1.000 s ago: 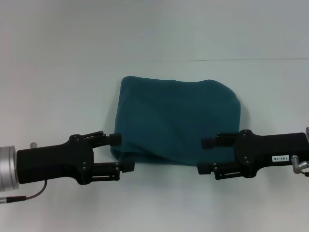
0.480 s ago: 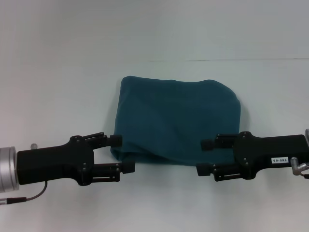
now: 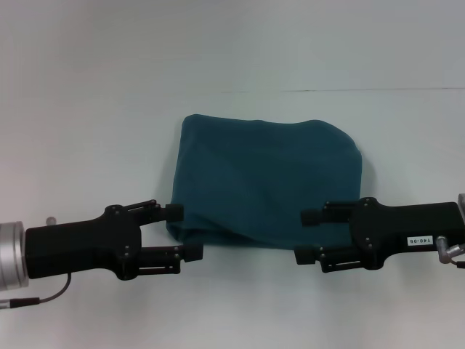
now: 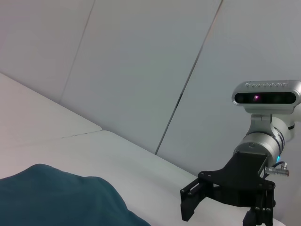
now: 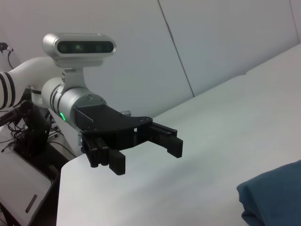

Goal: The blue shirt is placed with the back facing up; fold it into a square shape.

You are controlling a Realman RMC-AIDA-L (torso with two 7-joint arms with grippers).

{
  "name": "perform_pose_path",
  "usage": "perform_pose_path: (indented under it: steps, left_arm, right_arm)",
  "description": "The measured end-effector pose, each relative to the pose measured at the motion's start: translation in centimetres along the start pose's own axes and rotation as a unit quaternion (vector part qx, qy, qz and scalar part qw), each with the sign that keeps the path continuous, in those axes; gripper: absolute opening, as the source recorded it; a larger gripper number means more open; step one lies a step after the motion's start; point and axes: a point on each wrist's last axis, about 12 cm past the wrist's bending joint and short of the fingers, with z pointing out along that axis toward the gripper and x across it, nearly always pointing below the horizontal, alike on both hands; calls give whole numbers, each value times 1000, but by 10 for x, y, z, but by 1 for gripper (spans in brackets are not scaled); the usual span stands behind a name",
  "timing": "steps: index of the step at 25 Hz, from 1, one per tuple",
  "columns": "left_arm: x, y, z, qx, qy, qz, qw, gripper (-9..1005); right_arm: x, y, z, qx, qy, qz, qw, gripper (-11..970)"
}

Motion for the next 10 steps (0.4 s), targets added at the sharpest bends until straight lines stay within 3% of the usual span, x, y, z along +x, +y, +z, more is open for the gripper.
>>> perform_pose_path:
  steps: [10]
  left_arm:
    - [0,0,1,2,-1,-3,1000,880]
  right_arm:
    - [0,0,1,-1,0,2,1000,857]
